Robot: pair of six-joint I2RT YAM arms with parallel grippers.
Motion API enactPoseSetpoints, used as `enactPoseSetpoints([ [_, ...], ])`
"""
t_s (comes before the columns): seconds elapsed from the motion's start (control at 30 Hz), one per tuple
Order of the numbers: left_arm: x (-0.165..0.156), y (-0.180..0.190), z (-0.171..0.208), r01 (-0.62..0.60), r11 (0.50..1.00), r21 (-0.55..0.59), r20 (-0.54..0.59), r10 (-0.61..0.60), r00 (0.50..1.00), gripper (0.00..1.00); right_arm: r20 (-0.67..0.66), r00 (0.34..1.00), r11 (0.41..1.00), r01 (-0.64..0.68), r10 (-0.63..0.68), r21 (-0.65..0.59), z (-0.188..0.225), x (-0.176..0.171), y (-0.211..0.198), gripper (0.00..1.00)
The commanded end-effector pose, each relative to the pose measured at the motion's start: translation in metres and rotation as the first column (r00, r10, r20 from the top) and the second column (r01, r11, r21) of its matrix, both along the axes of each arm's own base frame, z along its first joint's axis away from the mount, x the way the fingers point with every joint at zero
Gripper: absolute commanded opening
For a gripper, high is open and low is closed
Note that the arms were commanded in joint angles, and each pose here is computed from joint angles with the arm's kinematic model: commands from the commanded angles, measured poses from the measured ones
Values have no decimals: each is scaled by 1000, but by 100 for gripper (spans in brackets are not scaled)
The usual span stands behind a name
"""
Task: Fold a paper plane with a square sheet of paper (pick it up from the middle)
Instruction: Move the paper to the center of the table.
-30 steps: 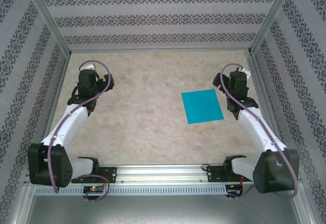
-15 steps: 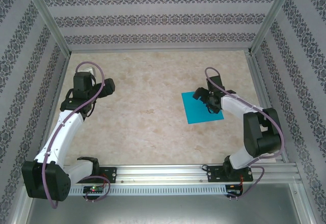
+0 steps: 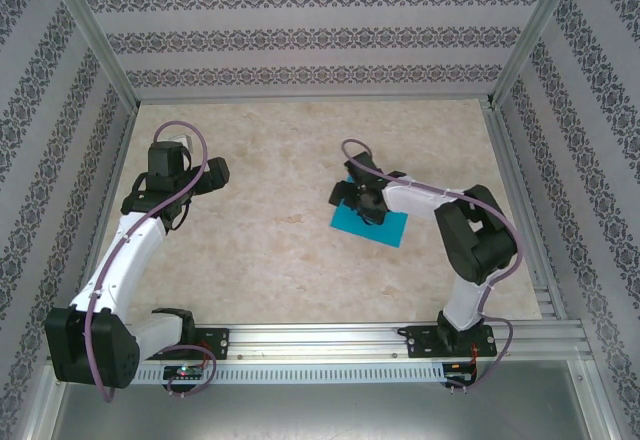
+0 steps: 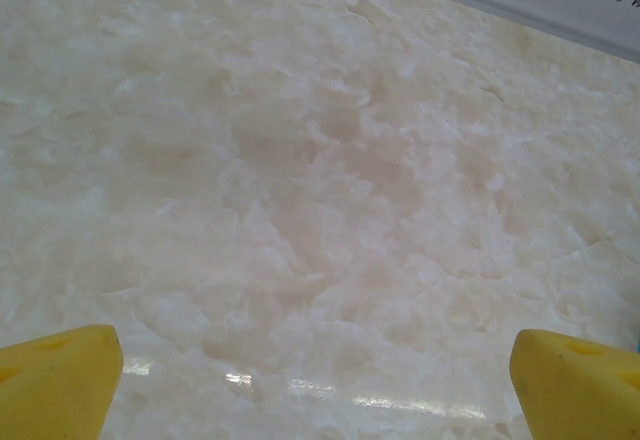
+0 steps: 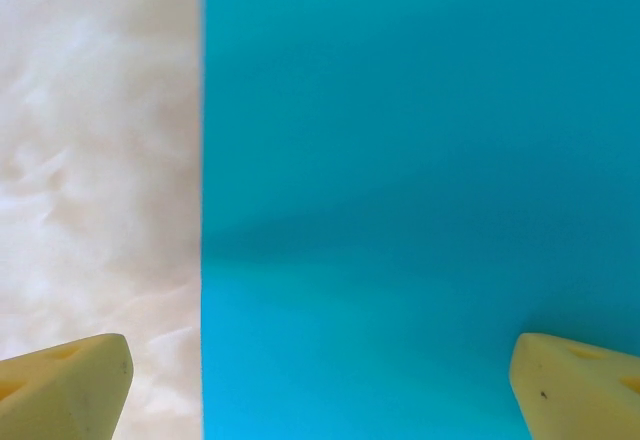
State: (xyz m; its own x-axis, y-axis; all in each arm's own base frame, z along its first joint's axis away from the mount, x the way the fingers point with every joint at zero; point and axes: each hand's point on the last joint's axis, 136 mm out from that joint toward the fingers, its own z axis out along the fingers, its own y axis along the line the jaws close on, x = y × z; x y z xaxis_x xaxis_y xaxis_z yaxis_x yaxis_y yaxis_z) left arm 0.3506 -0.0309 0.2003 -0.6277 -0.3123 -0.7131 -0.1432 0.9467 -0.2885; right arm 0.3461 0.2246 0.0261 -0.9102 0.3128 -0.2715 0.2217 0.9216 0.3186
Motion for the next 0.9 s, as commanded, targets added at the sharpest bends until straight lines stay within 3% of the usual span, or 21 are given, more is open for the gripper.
enactPoseSetpoints([
  [0.0,0,2,3,-7,1000,-6,-9,7,1000,100,-125,987,995,-93,97,31,-22,-33,43,97],
  [0.23,1,3,-3,-11,1000,-3,-29,11,1000,100,-176,926,938,-344,333,-33,-17,-76,80,95],
  [0.43,3,1,-7,-9,1000,-14,-45,8,999,100,7,950,944,-309,312,-112,47,-35,69,97],
  [0.67,3,-1,-11,-4,1000,-19,-60,3,998,100,-43,945,927,-325,323,-186,34,-7,35,93],
  [0.77,3,-2,-13,1,1000,-25,-66,-3,998,100,-72,876,848,-480,476,-225,32,-6,34,91],
  [0.87,5,-4,-15,9,1000,-29,-71,-11,997,100,-129,703,655,-703,700,-276,34,-14,36,96],
])
